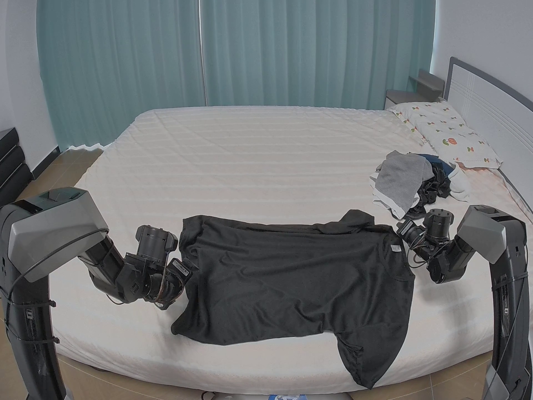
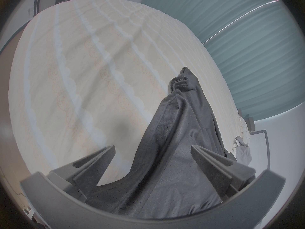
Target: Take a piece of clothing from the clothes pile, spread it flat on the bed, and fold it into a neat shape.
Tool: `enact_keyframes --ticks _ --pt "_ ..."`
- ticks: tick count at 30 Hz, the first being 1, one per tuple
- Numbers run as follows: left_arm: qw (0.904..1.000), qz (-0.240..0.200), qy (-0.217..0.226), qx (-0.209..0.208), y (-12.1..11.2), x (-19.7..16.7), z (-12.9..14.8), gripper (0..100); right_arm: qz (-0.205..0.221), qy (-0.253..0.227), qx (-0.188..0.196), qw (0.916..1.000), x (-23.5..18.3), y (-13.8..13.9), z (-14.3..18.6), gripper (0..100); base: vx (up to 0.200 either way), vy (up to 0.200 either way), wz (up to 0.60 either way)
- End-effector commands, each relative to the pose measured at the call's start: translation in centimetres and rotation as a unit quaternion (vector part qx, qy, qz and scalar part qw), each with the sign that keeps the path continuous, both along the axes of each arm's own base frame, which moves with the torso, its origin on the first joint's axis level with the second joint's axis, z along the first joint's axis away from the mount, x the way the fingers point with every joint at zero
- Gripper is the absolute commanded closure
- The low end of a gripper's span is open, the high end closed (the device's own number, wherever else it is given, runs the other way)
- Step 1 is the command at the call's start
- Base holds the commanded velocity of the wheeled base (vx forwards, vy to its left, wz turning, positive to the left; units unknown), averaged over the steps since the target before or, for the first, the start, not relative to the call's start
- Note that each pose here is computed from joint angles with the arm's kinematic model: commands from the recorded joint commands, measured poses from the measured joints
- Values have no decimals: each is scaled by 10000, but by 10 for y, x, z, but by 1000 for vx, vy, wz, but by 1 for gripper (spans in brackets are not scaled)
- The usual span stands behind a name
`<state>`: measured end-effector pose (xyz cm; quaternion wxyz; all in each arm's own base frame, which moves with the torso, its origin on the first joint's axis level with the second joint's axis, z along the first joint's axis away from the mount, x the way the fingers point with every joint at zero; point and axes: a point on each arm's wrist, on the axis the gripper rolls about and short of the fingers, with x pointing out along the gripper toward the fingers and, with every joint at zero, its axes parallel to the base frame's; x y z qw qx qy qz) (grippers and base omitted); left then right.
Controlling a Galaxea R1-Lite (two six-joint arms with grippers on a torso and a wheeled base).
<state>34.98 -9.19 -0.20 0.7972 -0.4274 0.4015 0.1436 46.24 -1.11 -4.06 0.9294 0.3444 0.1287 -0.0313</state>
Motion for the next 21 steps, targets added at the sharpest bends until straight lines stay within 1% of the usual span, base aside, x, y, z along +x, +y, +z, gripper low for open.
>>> enact_keyframes --ticks 1,6,9,12,14,18,21 --pt "10000 1 39 9 0 -1 -2 0 6 13 -3 10000 -1 0 0 0 0 0 0" --pt "10000 -26 43 -7 -2 -1 -2 0 -57 -148 1 9999 -12 -6 32 0 0 0 0" --pt "10000 -42 70 12 -2 -3 -3 0 24 -241 -14 9997 -23 -2 62 0 0 0 0" --pt "10000 -60 47 11 -4 -4 -3 0 157 -58 -14 9999 -41 8 81 0 0 0 0" --pt "10000 -65 -4 -8 -3 -5 -2 0 196 264 -4 9995 -60 10 81 0 0 0 0" --pt "10000 -80 -7 -27 -3 -6 -2 0 269 991 18 9947 -108 16 63 0 0 0 0" --pt "9999 -104 -34 -79 -6 -8 2 0 270 1298 62 9912 -141 15 59 0 0 0 0"
